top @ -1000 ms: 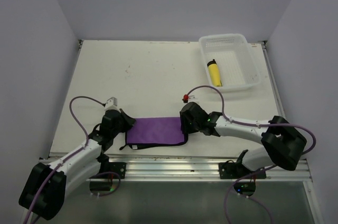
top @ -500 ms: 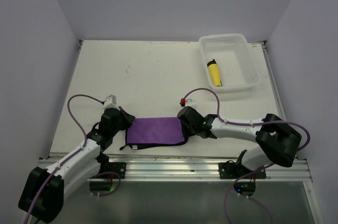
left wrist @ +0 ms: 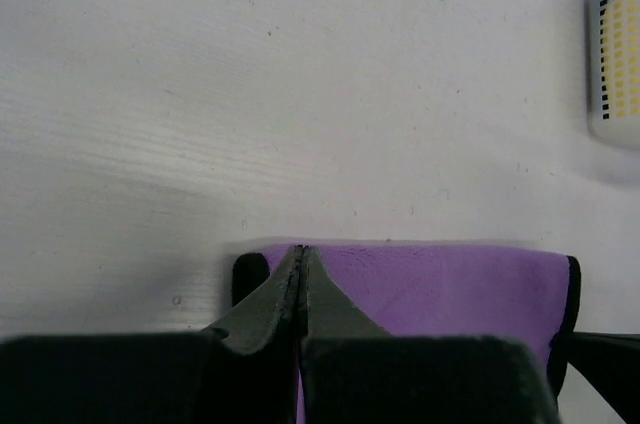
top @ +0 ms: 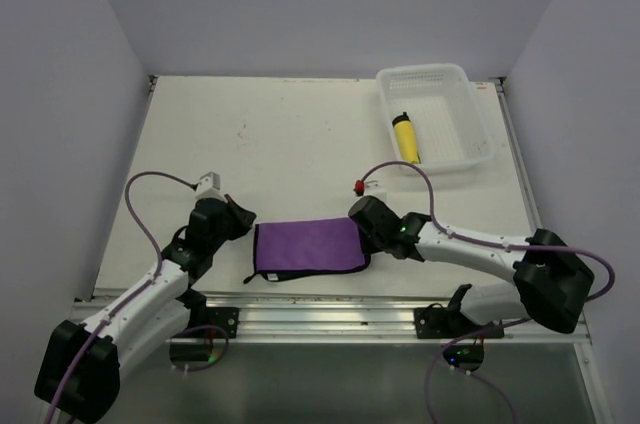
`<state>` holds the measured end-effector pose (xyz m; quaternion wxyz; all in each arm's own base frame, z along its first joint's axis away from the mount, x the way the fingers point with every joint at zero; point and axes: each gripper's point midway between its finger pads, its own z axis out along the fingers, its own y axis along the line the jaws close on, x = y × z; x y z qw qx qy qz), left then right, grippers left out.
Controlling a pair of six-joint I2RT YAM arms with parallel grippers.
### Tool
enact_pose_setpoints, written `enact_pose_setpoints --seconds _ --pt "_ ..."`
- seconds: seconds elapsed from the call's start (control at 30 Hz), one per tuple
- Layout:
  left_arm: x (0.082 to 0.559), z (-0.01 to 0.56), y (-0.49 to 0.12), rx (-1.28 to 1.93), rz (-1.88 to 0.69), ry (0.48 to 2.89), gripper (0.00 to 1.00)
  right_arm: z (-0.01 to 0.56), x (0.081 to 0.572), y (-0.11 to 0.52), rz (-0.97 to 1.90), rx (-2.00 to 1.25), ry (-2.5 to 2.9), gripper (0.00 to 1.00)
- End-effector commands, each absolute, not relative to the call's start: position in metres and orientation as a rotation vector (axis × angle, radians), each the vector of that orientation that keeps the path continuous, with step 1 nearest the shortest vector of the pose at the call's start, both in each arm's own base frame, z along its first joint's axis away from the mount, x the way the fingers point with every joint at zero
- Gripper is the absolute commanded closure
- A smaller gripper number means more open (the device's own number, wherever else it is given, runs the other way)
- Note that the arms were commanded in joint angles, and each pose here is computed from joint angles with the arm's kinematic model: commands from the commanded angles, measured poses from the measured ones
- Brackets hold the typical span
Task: Roll the towels
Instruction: Fold the towel
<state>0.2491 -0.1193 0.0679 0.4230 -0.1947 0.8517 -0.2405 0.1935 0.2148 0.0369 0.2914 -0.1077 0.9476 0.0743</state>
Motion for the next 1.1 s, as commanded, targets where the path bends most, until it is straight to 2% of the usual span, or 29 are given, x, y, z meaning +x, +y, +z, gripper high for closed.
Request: enact_pose_setpoints --seconds 0.0,0.37,0.7,1.07 --pt "0.26 0.091 -0.12 -0.439 -0.591 2.077 1.0 0.053 0.205 0.183 0.125 -0.269 2.489 1.0" --pt "0.259 0.086 -0.125 -0.408 -0.59 2.125 1.0 0.08 0.218 0.152 0.148 -0.314 2.495 1.0" --pt "0.262 0.085 -0.134 -0.362 -0.641 2.117 1.0 0.107 0.238 0.216 0.394 -0.429 2.507 1.0" --pt "0.253 0.044 -0.138 -0.374 -0.632 2.196 1.0 0.113 0.241 0.27 0.491 -0.51 2.494 1.0"
